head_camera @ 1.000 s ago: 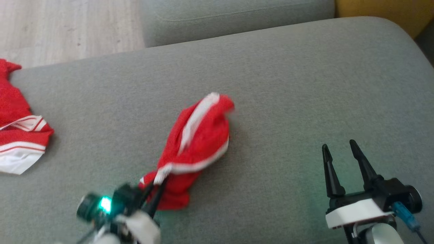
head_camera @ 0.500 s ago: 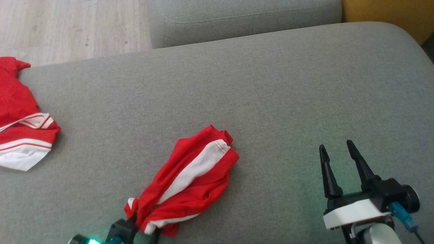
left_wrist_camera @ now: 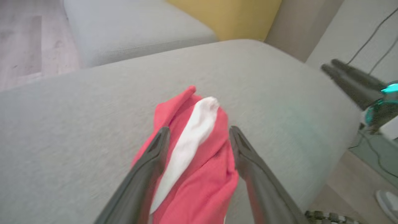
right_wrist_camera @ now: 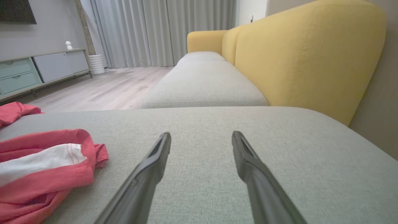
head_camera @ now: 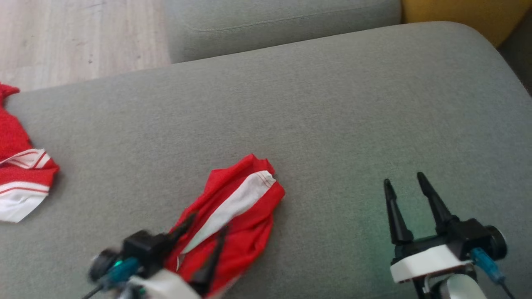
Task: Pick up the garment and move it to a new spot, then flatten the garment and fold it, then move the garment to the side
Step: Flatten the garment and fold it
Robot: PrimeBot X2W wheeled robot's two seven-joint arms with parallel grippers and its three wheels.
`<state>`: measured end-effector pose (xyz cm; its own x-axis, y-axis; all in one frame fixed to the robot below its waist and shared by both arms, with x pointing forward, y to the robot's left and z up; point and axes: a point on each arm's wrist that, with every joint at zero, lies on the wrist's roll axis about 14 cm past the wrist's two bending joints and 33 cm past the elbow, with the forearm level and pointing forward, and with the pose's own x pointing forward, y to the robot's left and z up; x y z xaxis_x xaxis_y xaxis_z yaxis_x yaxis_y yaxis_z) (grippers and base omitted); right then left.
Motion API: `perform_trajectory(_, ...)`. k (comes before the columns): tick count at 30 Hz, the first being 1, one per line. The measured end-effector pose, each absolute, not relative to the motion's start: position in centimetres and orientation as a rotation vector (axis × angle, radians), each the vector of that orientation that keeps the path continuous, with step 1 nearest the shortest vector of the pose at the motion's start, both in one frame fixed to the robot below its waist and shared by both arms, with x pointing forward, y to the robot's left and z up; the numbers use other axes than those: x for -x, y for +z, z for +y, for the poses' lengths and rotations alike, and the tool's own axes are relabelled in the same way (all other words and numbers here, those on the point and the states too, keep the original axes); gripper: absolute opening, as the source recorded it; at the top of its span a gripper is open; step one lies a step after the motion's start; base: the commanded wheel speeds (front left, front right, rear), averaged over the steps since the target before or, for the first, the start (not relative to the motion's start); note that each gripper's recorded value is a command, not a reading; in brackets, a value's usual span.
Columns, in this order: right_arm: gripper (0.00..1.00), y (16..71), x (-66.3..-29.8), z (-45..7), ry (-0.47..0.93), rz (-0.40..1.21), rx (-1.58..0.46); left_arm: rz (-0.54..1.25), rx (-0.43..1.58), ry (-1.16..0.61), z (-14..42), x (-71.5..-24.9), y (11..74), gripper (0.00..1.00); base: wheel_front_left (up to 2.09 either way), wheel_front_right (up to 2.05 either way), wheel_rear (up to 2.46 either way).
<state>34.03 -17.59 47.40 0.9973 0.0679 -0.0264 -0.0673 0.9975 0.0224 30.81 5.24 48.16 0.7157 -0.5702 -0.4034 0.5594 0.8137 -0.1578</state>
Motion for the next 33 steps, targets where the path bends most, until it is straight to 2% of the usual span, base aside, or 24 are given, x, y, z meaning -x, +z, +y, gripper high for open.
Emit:
perform_trajectory(4, 1.0, 47.2, -33.7, -17.6, 0.066, 0.034, -0.021, 0.392, 0.138, -0.777, 0.3, -30.7, 51.0, 1.0, 0.0, 0.0, 0.0)
perform_trajectory(6, 1.0, 47.1, -33.7, -17.7, 0.061, 0.037, -0.021, 0.397, 0.113, -0.821, -1.1, -30.9, 50.5, 1.0, 0.0, 0.0, 0.0)
perform_trajectory(13, 1.0, 47.6, -34.3, -18.1, 0.052, 0.026, -0.013, 0.492, -0.017, -0.77, -1.3, -34.8, 45.3, 1.0, 0.0, 0.0, 0.0)
perform_trajectory(20, 1.0, 47.3, -34.2, -18.6, 0.035, 0.035, -0.011, 0.589, -0.03, -0.765, -1.0, -35.0, 42.0, 0.99, 0.0, 0.0, 0.0)
perform_trajectory(23, 1.0, 47.3, -34.1, -18.6, 0.034, 0.035, -0.012, 0.596, -0.021, -0.759, -0.9, -35.1, 41.5, 0.73, 0.0, 0.0, 0.0)
perform_trajectory(24, 1.0, 47.3, -34.1, -18.6, 0.034, 0.035, -0.012, 0.598, -0.021, -0.754, -0.9, -35.1, 41.3, 0.55, 0.0, 0.0, 0.0)
perform_trajectory(25, 1.0, 47.3, -34.1, -18.6, 0.033, 0.034, -0.013, 0.601, -0.023, -0.749, -0.8, -35.1, 41.1, 0.46, 0.0, 0.0, 0.0)
perform_trajectory(26, 1.0, 47.4, -34.1, -18.6, 0.034, 0.034, -0.013, 0.616, -0.022, -0.741, -0.6, -35.1, 40.6, 0.09, 0.0, 0.0, 0.0)
perform_trajectory(27, 1.0, 47.4, -34.1, -18.6, 0.034, 0.034, -0.013, 0.623, -0.025, -0.748, -0.6, -35.0, 40.4, 0.0, 0.0, 0.0, 0.0)
perform_trajectory(33, 1.0, 47.4, -34.1, -18.6, 0.033, 0.031, -0.013, 0.636, 0.007, -0.762, -0.9, -34.7, 40.3, 0.0, 0.0, 0.0, 0.0)
